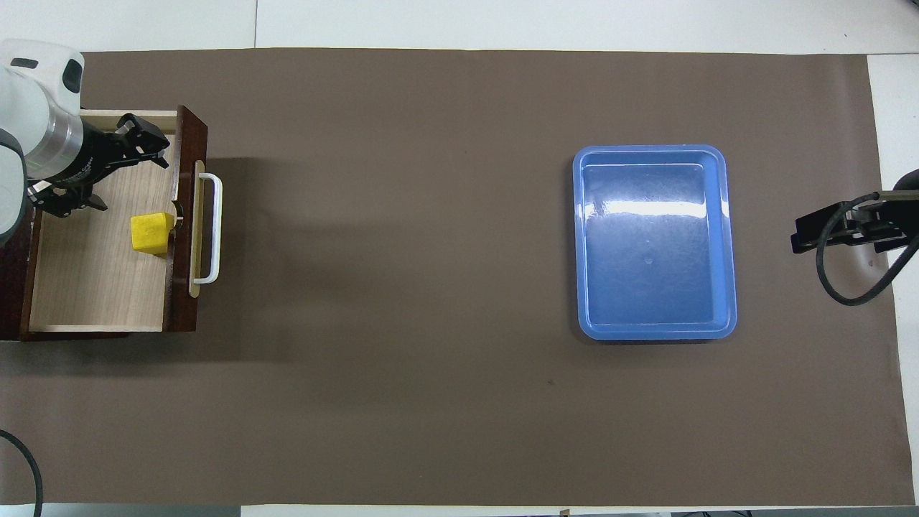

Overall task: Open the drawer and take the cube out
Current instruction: 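Lower the left gripper into the drawer onto the yellow cube, then lift the yellow cube with the left gripper while the right gripper approaches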

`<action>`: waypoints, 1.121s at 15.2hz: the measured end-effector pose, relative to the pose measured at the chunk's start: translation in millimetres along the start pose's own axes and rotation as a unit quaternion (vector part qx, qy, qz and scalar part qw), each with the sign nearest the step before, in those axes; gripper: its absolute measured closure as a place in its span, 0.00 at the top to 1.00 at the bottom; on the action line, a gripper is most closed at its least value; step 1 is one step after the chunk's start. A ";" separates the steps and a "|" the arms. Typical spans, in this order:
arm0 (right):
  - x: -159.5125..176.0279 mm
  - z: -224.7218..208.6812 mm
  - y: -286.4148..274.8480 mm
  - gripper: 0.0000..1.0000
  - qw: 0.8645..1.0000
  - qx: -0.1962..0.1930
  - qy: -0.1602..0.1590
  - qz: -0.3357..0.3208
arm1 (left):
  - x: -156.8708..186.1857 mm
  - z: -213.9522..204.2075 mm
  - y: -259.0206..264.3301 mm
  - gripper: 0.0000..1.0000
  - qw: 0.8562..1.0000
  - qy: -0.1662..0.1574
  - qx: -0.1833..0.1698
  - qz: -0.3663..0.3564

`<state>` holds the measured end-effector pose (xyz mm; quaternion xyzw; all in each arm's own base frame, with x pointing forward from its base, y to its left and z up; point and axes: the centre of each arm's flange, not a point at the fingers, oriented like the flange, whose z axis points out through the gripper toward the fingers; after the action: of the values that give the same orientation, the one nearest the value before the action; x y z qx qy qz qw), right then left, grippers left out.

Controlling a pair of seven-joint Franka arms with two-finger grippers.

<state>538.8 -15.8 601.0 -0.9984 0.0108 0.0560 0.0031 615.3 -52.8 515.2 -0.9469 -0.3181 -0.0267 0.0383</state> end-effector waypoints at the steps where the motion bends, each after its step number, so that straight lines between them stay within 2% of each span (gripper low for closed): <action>1: 0.0 0.0 0.0 1.00 1.000 0.000 0.000 0.000 | 1.9 4.7 -3.1 1.00 1.000 -0.001 0.001 -0.031; 3: 0.0 0.0 -0.1 1.00 1.000 0.000 0.000 0.000 | 6.3 14.7 -14.7 1.00 0.993 -0.006 0.007 -0.115; 5: 0.0 0.0 -0.1 1.00 1.000 0.000 0.000 0.000 | 4.9 31.6 -29.5 1.00 0.980 -0.008 0.012 -0.198; 9: 0.0 0.0 -0.1 1.00 1.000 0.000 0.000 0.000 | -7.5 58.7 -52.8 1.00 0.937 -0.003 0.008 -0.349; 13: -1.2 5.9 -3.3 1.00 1.000 0.000 -0.008 0.015 | -5.8 72.7 -67.8 1.00 0.910 -0.003 -0.001 -0.416; 17: -11.4 27.6 -36.4 1.00 0.992 0.032 -0.038 0.117 | -15.5 79.8 -57.4 1.00 0.887 -0.020 -0.017 -0.461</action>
<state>525.2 21.0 575.0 -0.9868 0.1293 0.0934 0.0287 570.4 -9.3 437.7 -0.6948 -0.7187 -0.0273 -0.0006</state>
